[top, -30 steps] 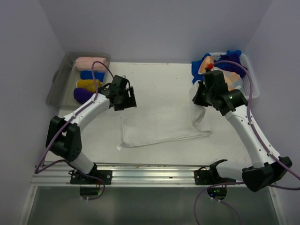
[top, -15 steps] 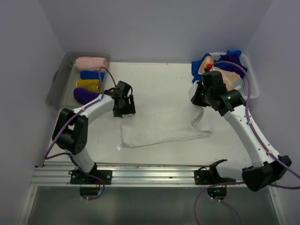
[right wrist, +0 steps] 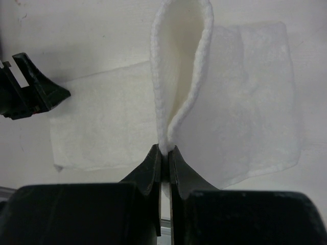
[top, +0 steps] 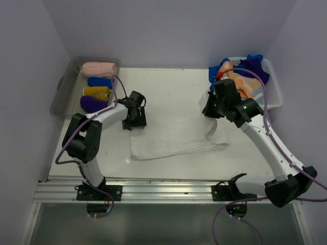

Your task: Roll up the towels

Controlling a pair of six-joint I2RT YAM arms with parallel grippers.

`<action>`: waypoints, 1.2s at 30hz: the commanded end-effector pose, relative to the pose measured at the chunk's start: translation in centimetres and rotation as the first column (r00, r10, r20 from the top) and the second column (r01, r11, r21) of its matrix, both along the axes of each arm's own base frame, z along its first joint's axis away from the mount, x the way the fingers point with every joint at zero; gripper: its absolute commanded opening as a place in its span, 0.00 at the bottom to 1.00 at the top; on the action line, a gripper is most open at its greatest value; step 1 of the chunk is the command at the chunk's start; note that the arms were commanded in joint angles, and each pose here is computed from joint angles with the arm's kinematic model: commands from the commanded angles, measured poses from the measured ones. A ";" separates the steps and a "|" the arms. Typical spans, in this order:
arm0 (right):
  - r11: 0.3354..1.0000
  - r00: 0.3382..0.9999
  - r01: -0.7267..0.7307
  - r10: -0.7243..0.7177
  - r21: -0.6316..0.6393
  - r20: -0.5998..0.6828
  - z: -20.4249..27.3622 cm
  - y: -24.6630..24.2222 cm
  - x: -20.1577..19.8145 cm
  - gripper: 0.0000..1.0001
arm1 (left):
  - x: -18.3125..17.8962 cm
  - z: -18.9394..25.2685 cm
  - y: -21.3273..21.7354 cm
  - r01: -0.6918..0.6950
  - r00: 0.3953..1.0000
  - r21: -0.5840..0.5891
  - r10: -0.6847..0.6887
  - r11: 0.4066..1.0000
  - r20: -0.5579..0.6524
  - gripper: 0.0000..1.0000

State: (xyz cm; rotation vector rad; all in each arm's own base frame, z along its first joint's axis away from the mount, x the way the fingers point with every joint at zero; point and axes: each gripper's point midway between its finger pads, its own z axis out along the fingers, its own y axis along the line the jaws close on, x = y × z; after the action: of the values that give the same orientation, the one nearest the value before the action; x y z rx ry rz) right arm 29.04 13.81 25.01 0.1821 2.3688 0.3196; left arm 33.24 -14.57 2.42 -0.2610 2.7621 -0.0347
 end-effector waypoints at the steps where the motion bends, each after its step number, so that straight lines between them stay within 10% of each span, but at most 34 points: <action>1: 0.995 0.996 -0.087 0.086 0.038 0.033 1.2 3.1 0.1 0.00 | 0.5 4.0 0.9 -0.006 0.996 0.006 0.006 1.000 0.093 0.74; 11: 0.961 0.962 -0.272 0.271 0.056 0.035 0.5 12.3 -0.9 0.00 | -4.6 6.0 3.0 -0.066 0.995 -0.016 0.067 0.998 0.076 0.72; 19: 0.936 0.937 -0.351 0.350 0.043 0.025 -0.4 16.5 -1.7 0.00 | -7.6 2.0 7.4 -0.190 0.981 0.028 0.191 0.981 -0.031 0.22; 36: 0.911 0.913 -0.408 0.409 0.054 -0.008 -3.1 22.1 -2.1 0.00 | -5.9 -1.8 2.2 -0.066 0.995 -0.163 0.054 0.984 -0.080 0.00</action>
State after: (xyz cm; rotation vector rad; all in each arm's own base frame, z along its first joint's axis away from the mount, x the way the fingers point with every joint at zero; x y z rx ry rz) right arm 25.73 33.87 20.09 -0.3485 2.4718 0.5020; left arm 26.09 -10.05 1.11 -0.4473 2.8420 -0.0993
